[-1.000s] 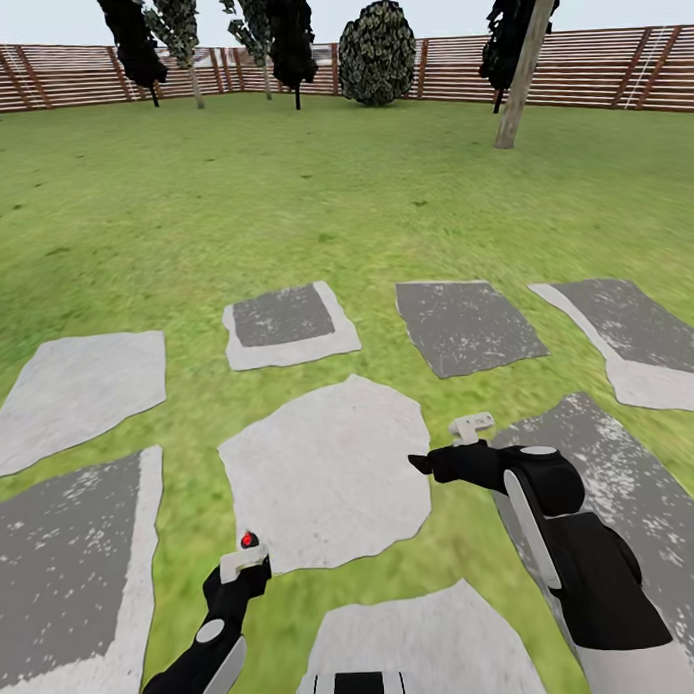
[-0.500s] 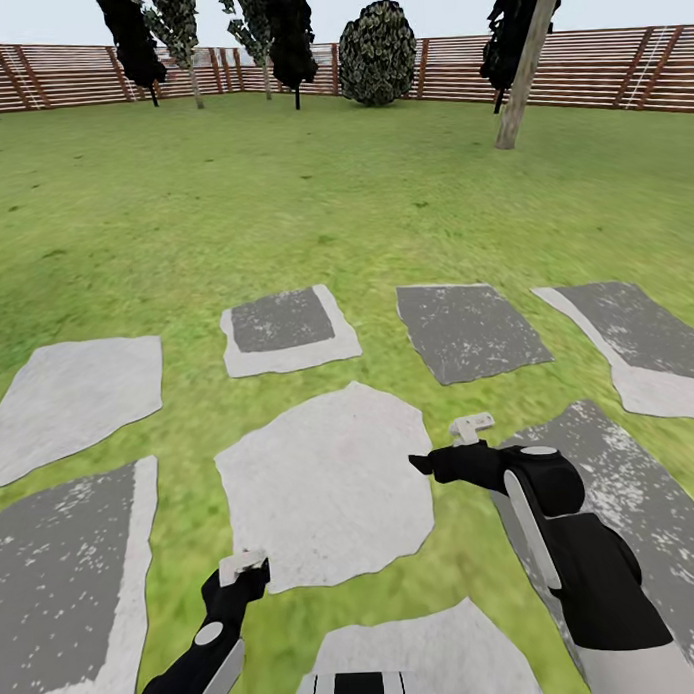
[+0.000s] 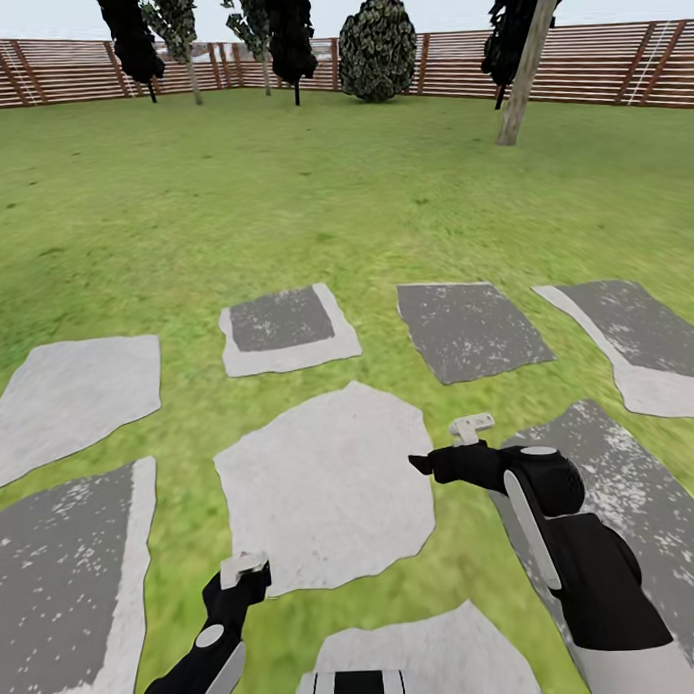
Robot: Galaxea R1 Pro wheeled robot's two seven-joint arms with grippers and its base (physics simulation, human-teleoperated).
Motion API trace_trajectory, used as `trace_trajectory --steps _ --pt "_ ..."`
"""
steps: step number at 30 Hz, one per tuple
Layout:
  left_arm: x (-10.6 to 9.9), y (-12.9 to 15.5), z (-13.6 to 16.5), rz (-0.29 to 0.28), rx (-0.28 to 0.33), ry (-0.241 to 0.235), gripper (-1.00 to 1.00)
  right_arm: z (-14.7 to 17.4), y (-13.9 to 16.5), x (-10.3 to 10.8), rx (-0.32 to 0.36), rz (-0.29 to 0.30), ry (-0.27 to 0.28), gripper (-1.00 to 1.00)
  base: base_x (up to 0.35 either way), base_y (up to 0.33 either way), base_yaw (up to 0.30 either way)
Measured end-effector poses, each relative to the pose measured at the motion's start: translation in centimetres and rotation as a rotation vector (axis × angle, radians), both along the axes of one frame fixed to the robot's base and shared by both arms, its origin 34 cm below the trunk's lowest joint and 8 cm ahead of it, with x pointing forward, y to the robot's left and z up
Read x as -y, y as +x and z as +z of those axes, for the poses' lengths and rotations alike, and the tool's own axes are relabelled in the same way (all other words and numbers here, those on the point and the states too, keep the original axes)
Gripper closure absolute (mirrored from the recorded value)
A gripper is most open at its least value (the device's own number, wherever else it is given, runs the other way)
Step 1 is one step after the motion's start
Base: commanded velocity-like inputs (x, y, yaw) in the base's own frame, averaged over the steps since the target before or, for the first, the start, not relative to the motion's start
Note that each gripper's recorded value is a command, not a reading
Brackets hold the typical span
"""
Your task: Pick up the pesticide atomizer in the garden and spray insectifuge to fully cover both potted plants in the garden.
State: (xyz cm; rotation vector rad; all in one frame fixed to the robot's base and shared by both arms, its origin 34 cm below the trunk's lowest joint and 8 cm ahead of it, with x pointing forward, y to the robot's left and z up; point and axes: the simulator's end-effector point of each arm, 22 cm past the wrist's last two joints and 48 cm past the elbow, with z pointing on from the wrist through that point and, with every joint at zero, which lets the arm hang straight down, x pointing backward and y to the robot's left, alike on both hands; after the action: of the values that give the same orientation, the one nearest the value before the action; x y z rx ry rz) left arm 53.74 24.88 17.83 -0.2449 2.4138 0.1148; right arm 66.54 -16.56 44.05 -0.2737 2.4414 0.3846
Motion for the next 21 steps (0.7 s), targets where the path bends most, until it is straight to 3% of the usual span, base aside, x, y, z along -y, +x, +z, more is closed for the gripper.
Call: trace_trajectory --steps 21 --pt "0.1 -2.9 -4.0 -0.004 -0.085 0.001 -1.0 -5.1 -0.6 -0.1 -0.077 0.001 0.001 -1.0 0.0 0.0 0.0"
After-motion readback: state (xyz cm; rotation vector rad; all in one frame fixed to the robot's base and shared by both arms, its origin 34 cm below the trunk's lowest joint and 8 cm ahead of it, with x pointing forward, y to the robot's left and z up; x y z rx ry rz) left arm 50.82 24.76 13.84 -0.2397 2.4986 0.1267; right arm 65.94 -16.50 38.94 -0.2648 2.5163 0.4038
